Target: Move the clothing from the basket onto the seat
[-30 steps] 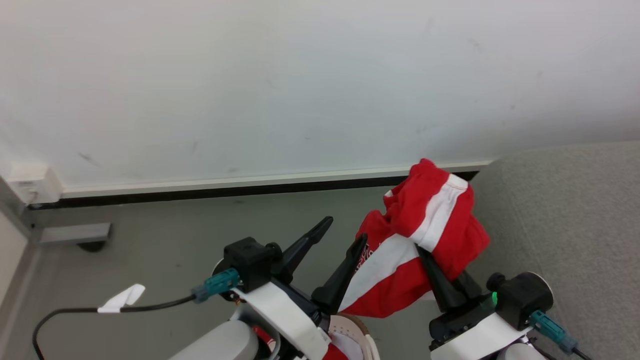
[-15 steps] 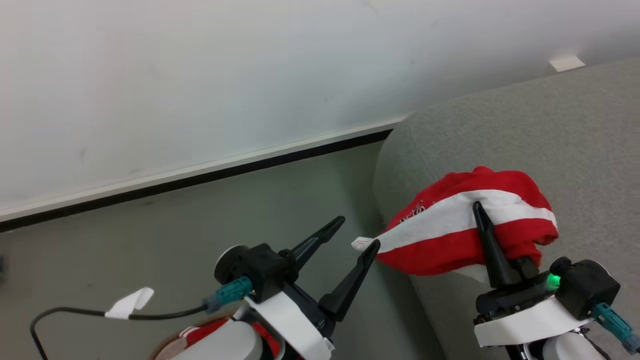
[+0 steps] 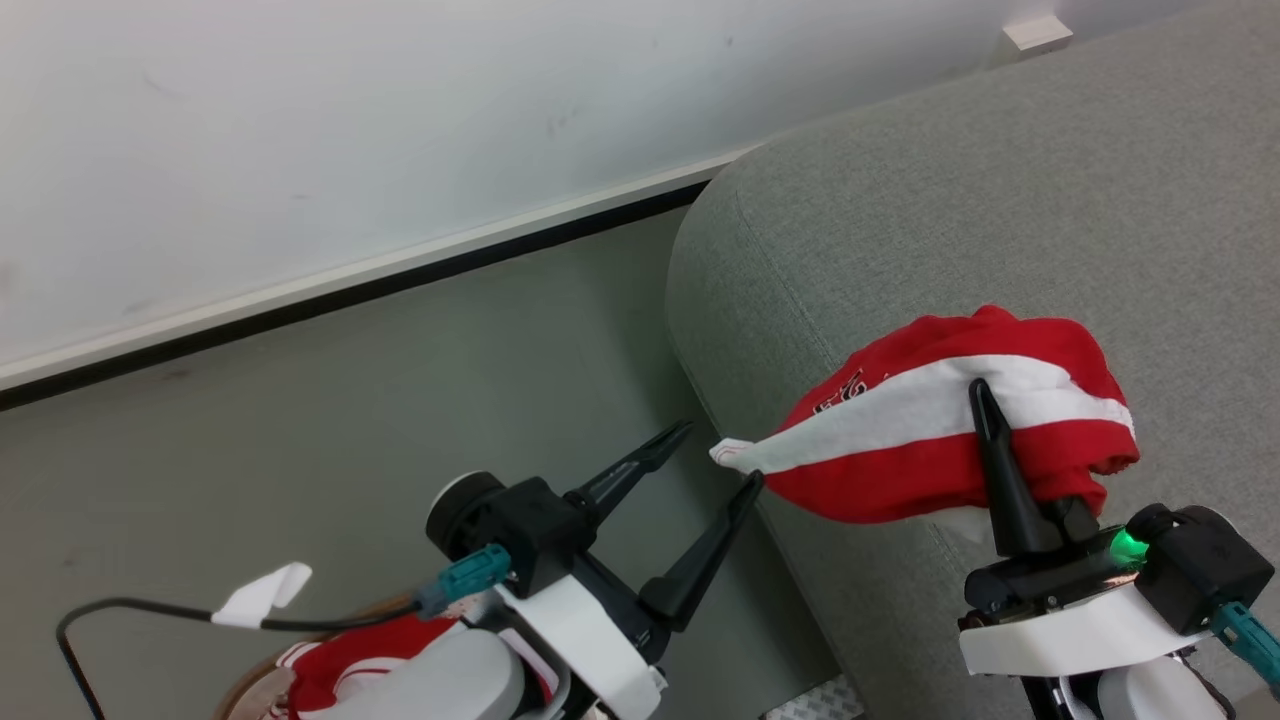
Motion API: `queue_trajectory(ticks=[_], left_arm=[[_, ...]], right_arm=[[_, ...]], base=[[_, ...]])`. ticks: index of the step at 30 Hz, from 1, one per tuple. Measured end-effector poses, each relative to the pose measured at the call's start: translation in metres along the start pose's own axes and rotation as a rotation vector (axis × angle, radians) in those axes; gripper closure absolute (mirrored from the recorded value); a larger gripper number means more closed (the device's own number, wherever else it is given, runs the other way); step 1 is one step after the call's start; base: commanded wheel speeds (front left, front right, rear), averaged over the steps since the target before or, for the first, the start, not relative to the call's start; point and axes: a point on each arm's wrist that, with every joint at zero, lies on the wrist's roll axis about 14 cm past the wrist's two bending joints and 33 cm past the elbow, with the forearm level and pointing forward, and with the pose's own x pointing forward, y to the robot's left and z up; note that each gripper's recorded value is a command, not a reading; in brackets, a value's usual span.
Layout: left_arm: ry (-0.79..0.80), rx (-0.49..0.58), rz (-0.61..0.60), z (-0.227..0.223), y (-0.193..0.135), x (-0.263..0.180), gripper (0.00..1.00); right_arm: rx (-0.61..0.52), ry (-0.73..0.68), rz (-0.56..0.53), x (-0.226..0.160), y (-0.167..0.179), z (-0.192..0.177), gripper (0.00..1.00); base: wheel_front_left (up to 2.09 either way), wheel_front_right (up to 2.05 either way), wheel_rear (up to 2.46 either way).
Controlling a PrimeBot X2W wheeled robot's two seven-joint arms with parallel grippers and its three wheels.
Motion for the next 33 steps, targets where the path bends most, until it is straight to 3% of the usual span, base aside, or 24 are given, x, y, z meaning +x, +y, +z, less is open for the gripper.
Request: queue_trajectory(ticks=[7,17,25,28,33], left_arm=[[0.024,0.04,-0.036,-0.009,0.015,0.004,0.0],[0.054,0.038,-0.052,-0.037,0.053,0.0,0.0],[0.085,-0.007,0.028,-0.067,0.096,-0.018,0.0],[0.11,-0.01,0.071,-0.08,0.112,-0.031,0.0],[0.144,-0.032,0.151,-0.098,0.133,-0.051,0.0]], right_arm=[[-0.055,0.02,0.004,0.038,-0.019,-0.003,1.0],[-0.222,0.129,0.01,0.135,-0.062,-0.023,1.0],[-0.295,0.219,-0.046,0.204,-0.103,-0.059,1.0],[-0.374,0.293,-0.051,0.219,-0.116,-0.083,1.0],[-0.38,0.392,-0.114,0.236,-0.139,-0.123,1.0]], base=[[0.0,0.0,0.0],[0.0,0.0,0.0],[0.0,0.0,0.0],[0.0,0.0,0.0],[0.0,0.0,0.0]])
